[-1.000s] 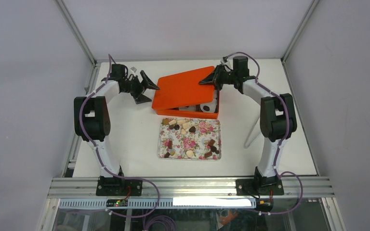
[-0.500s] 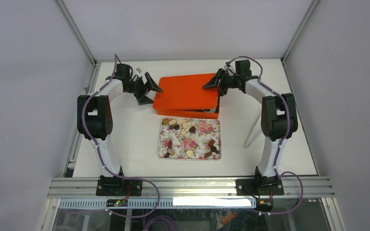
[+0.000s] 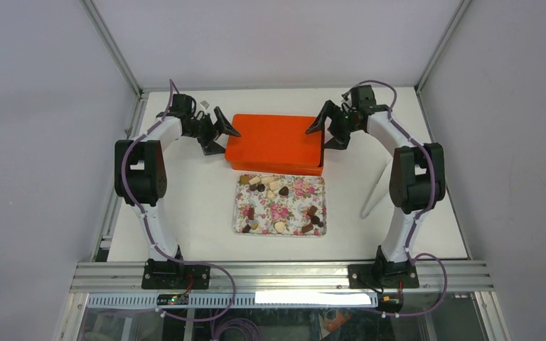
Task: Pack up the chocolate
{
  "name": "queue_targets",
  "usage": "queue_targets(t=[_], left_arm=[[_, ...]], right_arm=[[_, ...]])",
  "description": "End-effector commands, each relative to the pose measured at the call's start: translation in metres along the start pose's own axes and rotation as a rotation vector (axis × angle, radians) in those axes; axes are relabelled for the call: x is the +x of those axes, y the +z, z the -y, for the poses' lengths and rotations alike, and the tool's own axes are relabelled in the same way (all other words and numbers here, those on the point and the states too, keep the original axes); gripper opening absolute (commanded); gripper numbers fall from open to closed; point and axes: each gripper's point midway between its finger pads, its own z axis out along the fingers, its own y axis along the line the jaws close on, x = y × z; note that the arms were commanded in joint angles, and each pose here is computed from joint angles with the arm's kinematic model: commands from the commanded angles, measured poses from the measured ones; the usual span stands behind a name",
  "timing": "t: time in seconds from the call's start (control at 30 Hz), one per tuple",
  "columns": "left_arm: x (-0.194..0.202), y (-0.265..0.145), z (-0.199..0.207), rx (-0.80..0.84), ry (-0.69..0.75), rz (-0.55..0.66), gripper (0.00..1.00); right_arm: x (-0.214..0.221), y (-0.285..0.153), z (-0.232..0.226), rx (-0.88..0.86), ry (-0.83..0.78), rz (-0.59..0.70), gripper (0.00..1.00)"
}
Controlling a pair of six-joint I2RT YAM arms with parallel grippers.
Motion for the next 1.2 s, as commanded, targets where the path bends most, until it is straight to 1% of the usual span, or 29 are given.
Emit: queue_targets(t=[0.0, 0.2, 0.33, 0.43, 0.57, 0.6, 0.7, 0.83, 0.9, 0.97, 1.07, 1.17], left_arm=[[-0.011, -0.001, 0.020, 0.029, 0.088, 0.032, 0.94], [-0.007, 0.002, 0.027, 0.023, 0.115, 0.026, 0.94], [-0.003, 0.007, 0.032, 0.022, 0.125, 0.010, 0.94], [-0.001, 0.010, 0.034, 0.022, 0.126, 0.003, 0.94], [0.001, 0.012, 0.034, 0.021, 0.122, -0.002, 0.94], [0.001, 0.013, 0.033, 0.020, 0.120, -0.004, 0.94], [0.002, 0.015, 0.034, 0.020, 0.122, -0.006, 0.93], [0.002, 0.016, 0.036, 0.016, 0.126, -0.004, 0.93], [0.002, 0.016, 0.036, 0.013, 0.129, -0.002, 0.93], [0.003, 0.017, 0.035, 0.010, 0.127, -0.005, 0.93], [0.004, 0.018, 0.035, 0.004, 0.131, -0.005, 0.93], [0.004, 0.015, 0.035, -0.003, 0.142, 0.002, 0.93]], right_arm=[[-0.027, -0.043, -0.007, 0.120, -0.130, 0.164, 0.93], [-0.027, -0.041, 0.007, 0.175, -0.158, 0.153, 0.95], [-0.022, -0.025, 0.012, 0.146, -0.149, 0.094, 0.98], [-0.020, -0.015, 0.015, 0.122, -0.129, 0.079, 0.99], [-0.018, -0.005, 0.020, 0.102, -0.103, 0.053, 0.99], [-0.017, -0.003, 0.022, 0.103, -0.099, 0.048, 0.97], [-0.017, 0.000, 0.031, 0.129, -0.091, 0.054, 0.88], [-0.017, 0.000, 0.048, 0.199, -0.096, 0.076, 0.67], [-0.017, -0.001, 0.055, 0.232, -0.101, 0.082, 0.52], [-0.016, 0.000, 0.061, 0.253, -0.098, 0.072, 0.43], [-0.015, 0.002, 0.070, 0.273, -0.088, 0.069, 0.32], [-0.016, 0.003, 0.077, 0.287, -0.071, 0.078, 0.28]])
